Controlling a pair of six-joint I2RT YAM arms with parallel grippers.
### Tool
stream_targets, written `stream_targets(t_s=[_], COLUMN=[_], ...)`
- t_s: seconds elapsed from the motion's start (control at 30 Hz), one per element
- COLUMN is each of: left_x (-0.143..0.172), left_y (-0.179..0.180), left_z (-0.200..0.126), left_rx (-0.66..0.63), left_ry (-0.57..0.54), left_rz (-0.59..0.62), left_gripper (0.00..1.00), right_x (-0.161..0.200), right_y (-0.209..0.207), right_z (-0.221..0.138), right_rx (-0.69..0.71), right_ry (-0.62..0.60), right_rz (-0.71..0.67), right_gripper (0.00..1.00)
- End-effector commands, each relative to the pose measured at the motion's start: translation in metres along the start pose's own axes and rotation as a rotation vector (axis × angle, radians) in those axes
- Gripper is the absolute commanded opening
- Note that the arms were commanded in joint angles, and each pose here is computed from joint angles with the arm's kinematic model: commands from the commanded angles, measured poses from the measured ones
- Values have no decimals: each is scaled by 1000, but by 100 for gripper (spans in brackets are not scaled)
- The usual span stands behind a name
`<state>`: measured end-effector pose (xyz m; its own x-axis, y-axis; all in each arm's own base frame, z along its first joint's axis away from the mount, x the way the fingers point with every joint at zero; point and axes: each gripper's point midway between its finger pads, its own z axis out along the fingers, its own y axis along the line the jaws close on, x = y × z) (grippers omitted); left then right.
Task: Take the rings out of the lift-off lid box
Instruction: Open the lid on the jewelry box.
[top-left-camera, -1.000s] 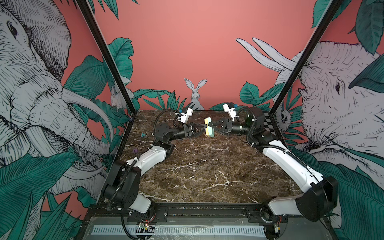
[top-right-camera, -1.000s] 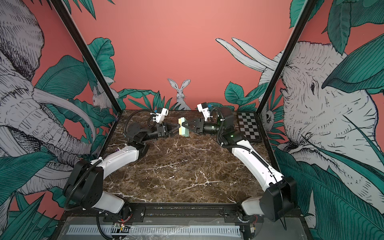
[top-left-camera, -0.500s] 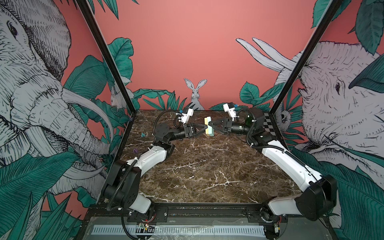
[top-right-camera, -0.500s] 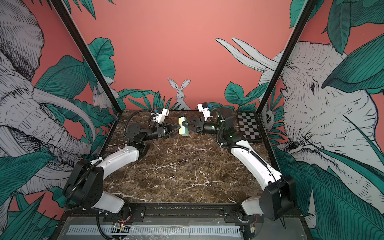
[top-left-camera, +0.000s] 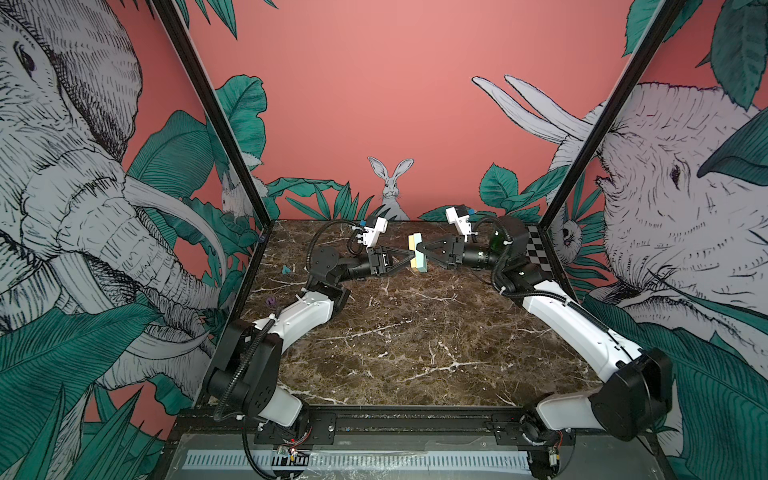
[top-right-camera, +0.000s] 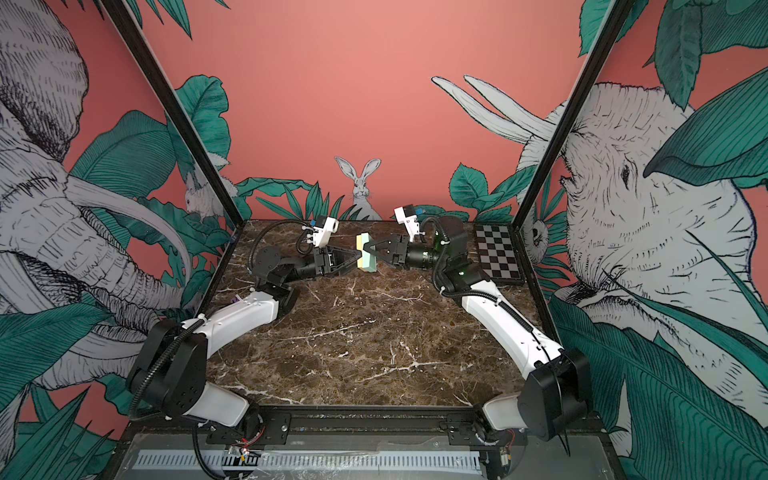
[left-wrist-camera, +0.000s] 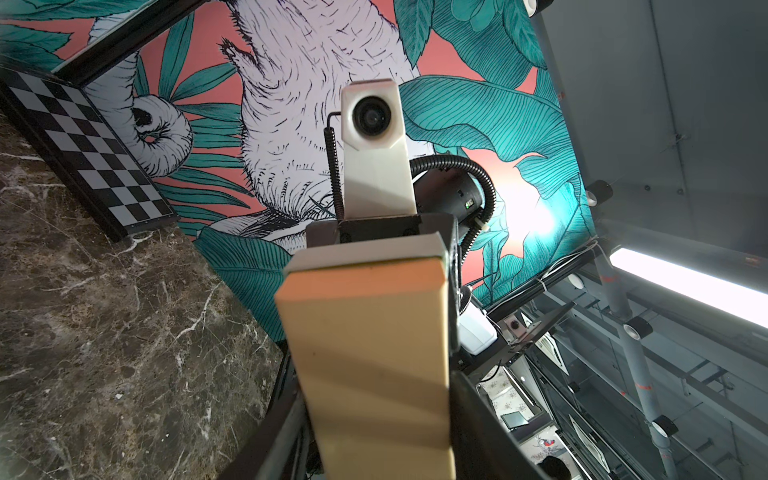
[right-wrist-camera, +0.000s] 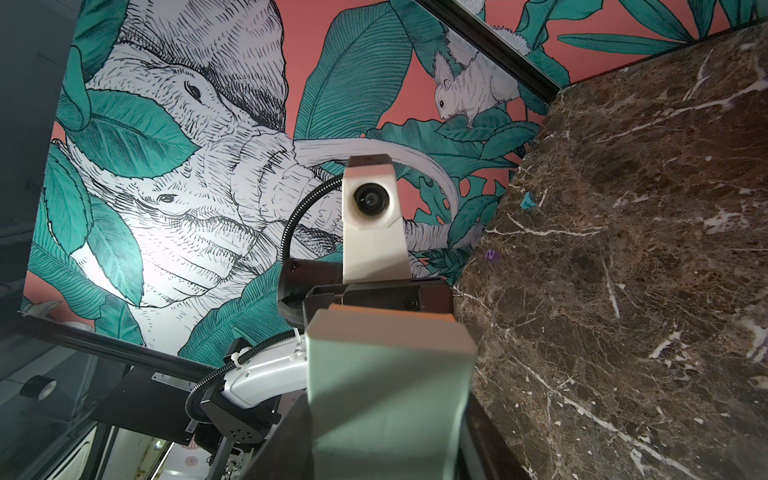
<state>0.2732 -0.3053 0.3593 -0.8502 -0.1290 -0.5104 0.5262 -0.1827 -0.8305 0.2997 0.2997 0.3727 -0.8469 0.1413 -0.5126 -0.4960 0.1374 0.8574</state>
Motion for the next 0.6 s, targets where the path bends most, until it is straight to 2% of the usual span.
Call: stream_targets(t_s=[0.0, 0.57], left_x=[1, -6], left_y=[-27, -24], left_z=[2, -1], left_rx=[63, 69], left_ry=[24, -23], left_rz=[74, 72], left_gripper=[50, 43], right_x=[-3, -9], right_y=[5, 14], right_z=[1, -15], right_rx=[-31, -28], right_ry=[-8, -7], right_rz=[-13, -23], right_gripper=[38, 39])
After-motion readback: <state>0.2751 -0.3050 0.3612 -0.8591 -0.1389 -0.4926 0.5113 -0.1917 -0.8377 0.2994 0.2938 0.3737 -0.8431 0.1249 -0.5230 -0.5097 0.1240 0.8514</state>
